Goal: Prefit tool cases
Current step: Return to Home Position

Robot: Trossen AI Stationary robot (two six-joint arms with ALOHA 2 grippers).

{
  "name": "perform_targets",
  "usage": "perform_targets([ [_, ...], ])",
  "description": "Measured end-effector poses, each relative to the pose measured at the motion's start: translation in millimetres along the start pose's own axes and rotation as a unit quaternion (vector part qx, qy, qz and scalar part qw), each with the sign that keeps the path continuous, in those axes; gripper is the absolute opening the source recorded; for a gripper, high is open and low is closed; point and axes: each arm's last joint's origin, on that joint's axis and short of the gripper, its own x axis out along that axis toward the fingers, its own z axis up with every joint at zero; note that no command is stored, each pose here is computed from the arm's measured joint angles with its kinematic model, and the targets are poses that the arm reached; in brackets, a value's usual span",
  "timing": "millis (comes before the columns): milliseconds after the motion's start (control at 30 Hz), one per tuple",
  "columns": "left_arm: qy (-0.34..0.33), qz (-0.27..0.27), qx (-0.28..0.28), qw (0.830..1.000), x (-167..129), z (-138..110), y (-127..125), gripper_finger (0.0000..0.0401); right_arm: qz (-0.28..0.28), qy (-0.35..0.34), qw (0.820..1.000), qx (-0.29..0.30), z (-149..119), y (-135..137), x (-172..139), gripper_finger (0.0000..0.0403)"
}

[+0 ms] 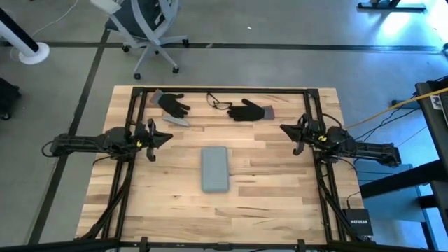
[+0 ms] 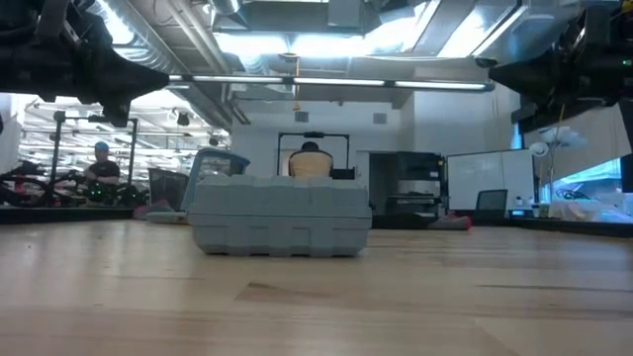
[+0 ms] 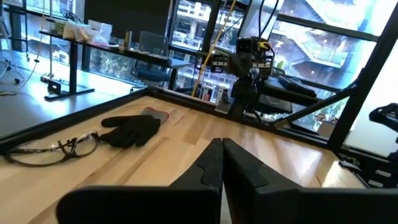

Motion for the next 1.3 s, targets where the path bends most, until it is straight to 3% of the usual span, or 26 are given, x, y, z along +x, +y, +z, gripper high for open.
perform_targets([
  [367,0.0,0.0,0.0,1.0,0.0,0.0,0.0,0.0,-0.009,0.052,0.999,-0.011,-10.2,-1.9,-0.3,0.0001],
  [1300,0.0,0.0,0.0,1.0,0.0,-0.1,0.0,0.0,-0.009,0.053,0.999,-0.012,-10.3,-1.9,-0.3,0.0001],
])
